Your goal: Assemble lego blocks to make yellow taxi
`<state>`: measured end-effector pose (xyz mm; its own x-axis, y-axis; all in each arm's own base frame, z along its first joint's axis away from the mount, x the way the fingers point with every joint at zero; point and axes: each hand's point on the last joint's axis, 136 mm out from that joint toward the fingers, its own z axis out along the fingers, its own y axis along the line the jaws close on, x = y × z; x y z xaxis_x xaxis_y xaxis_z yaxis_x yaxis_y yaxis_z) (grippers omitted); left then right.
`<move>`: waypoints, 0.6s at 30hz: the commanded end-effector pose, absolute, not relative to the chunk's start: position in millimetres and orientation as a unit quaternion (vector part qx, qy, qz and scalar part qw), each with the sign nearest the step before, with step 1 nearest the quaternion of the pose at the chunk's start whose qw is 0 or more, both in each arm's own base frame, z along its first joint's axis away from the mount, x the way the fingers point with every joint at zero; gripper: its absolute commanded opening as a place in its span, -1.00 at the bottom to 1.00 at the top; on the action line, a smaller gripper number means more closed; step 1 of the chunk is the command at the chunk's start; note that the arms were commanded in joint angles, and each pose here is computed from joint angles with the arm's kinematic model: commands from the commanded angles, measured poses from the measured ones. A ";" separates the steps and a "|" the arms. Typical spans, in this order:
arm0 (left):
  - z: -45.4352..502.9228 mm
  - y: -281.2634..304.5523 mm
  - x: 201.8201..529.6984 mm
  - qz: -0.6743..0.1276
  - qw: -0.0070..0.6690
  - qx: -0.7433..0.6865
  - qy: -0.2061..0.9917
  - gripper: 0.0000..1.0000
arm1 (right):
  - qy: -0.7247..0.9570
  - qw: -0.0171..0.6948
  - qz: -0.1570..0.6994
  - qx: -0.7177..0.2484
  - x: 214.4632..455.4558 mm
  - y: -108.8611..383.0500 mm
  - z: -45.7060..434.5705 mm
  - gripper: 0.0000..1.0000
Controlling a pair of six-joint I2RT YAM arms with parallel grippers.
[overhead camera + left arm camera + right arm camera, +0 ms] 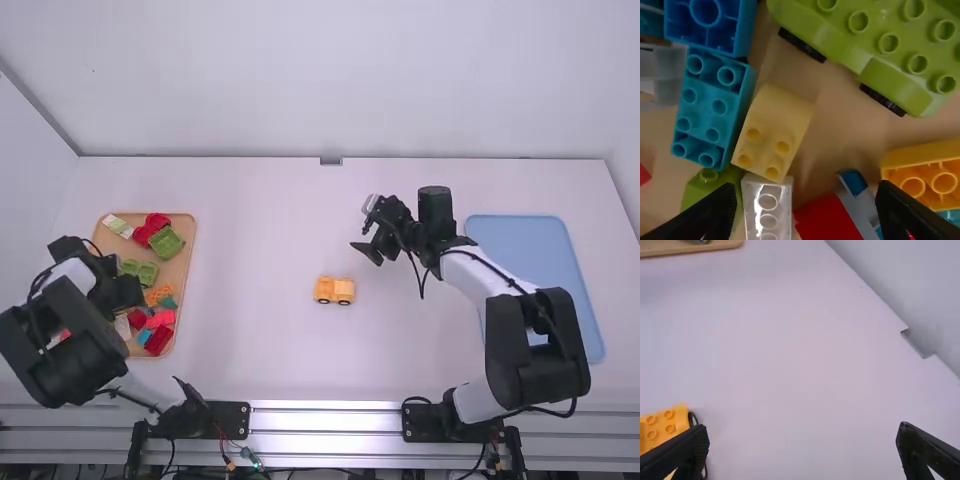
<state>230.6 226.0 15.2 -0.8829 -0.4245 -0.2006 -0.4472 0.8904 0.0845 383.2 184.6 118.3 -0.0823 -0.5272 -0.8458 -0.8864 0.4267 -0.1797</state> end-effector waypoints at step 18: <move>8.4 238.7 236.1 0.085 0.106 -0.175 0.975 0.18 | 0.704 0.466 0.196 -0.498 391.4 187.1 138.1 0.97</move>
